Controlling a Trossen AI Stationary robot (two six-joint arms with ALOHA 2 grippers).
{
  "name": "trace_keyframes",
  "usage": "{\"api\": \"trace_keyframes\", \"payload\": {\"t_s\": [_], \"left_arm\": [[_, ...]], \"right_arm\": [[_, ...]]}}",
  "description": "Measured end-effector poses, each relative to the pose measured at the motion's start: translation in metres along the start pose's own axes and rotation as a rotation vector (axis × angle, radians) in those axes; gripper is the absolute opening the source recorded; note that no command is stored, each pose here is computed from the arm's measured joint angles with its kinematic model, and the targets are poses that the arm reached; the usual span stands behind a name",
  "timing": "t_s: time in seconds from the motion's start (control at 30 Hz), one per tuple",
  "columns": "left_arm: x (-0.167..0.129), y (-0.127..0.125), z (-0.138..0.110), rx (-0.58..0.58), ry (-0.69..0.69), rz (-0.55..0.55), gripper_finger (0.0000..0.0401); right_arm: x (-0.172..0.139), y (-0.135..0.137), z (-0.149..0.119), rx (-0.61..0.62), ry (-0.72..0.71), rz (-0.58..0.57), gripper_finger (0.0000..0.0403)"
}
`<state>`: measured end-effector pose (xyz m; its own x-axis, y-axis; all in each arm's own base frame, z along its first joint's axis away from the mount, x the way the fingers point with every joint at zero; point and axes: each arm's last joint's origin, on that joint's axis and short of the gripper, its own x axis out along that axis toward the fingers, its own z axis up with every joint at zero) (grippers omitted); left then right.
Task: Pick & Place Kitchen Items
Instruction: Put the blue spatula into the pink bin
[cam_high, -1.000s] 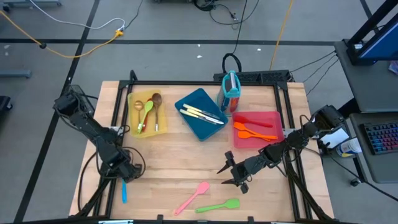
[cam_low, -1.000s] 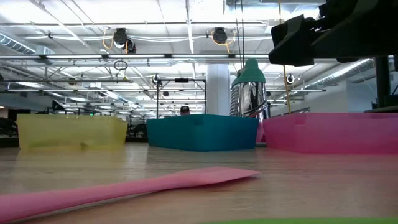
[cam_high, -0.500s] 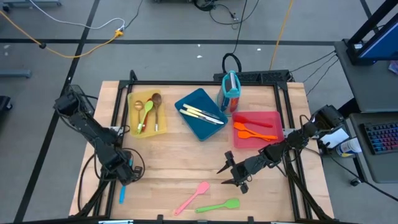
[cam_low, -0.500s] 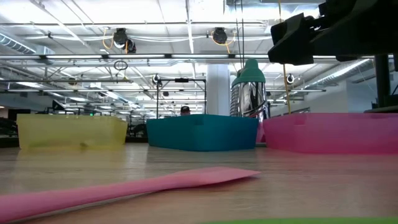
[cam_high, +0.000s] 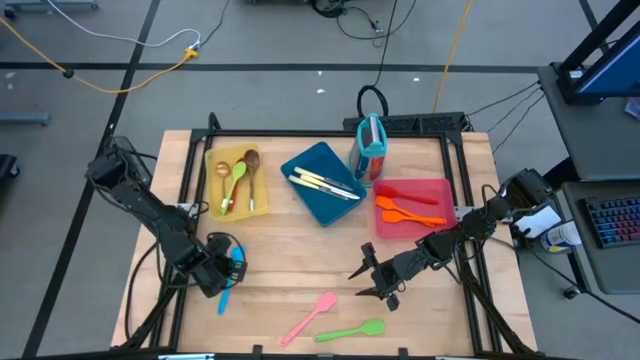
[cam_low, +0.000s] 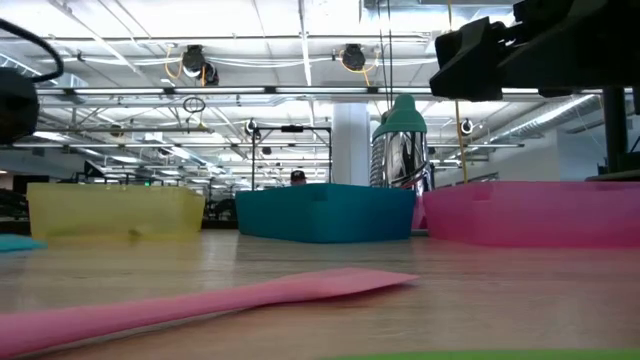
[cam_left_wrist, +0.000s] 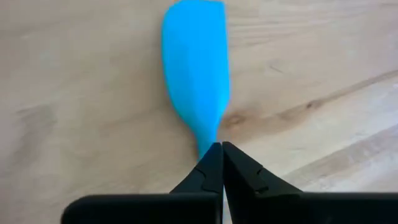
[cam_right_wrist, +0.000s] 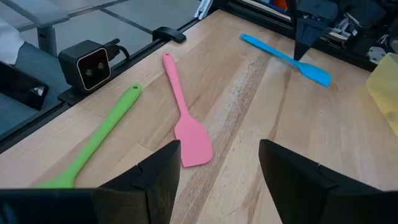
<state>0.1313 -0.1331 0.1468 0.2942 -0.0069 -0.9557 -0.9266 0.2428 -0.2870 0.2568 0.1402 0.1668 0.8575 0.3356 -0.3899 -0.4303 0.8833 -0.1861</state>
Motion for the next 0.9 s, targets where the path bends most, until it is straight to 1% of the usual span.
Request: {"api": "trace_keyframes", "payload": {"t_s": [0.07,0.13,0.23,0.4,0.57,0.7,0.8,0.9], "left_arm": [[0.001,-0.003,0.004,0.025,-0.002,0.0,0.0002],[0.002,-0.005,0.008,0.056,-0.008,0.007,0.0009],[0.004,-0.007,0.014,0.108,-0.01,0.02,0.0031],[0.005,-0.01,0.019,0.188,0.035,0.044,0.0078],[0.005,-0.008,0.027,0.162,0.014,0.102,0.0126],[0.005,-0.003,0.034,0.137,-0.019,0.17,0.0155],[0.006,-0.004,0.037,0.139,-0.022,0.175,0.0167],[0.007,-0.006,0.038,0.138,-0.042,0.152,0.0178]], "right_arm": [[0.0,0.0,0.0,-0.003,-0.001,0.0,0.021],[0.0,0.0,0.0,-0.005,0.0,0.0,0.021],[0.0,0.0,0.0,-0.005,0.0,-0.001,0.021],[0.0,0.0,0.0,-0.004,0.0,0.0,0.021],[0.0,0.0,0.0,-0.005,0.0,0.0,0.021],[0.0,0.0,0.0,-0.005,0.0,0.0,0.021],[0.0,0.0,0.0,-0.005,0.0,0.0,0.021],[0.0,0.0,0.0,-0.006,0.0,0.0,0.021]]}}
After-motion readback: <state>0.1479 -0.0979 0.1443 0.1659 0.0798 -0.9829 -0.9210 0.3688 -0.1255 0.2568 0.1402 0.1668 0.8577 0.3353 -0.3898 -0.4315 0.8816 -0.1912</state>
